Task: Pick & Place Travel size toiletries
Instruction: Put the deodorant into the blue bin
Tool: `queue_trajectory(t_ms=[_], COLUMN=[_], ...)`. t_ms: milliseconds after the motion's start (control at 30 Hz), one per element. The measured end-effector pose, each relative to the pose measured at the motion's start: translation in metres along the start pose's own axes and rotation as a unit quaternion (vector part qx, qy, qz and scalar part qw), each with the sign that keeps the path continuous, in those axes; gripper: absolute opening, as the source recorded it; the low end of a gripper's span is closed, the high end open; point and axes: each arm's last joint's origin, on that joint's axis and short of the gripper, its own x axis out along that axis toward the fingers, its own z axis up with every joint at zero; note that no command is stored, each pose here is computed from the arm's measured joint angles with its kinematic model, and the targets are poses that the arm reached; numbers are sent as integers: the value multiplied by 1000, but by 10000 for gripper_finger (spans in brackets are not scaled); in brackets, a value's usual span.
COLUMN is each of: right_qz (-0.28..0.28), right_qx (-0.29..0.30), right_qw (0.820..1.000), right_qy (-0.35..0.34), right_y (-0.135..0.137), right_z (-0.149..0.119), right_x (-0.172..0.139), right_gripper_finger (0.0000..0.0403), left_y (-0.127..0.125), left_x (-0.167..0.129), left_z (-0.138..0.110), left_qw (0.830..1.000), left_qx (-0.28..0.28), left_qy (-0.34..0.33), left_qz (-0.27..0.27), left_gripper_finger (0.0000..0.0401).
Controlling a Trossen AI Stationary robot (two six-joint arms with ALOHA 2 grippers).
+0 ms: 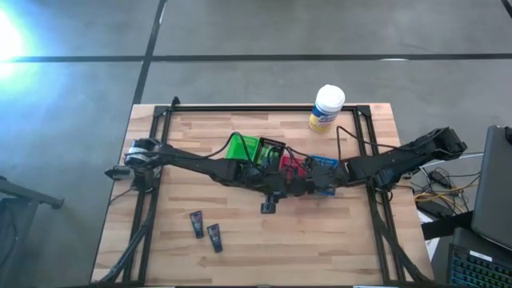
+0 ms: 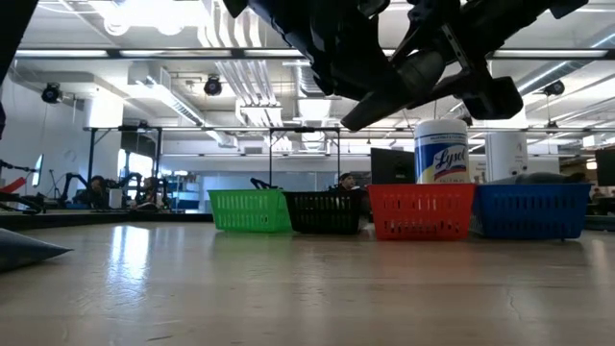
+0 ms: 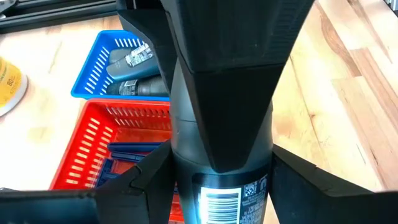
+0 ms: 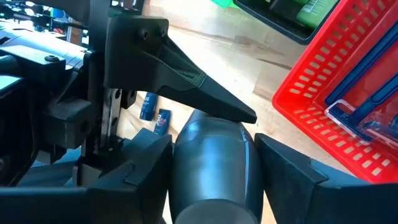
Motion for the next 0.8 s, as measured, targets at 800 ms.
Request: queue_trajectory(t_ms=[800], right_qz=[-3], right_qx=[25], right_qw=[1000], right_qy=[-6], right_y=[-1], right_z=[0], right_x=[0], right_gripper_finger=[254], left_y=[1], left_x=[0], left_z=[0], left_qw=[1000], left_qx=[9], left_qy=[3], left_qz=[20], left_gripper_finger=[212])
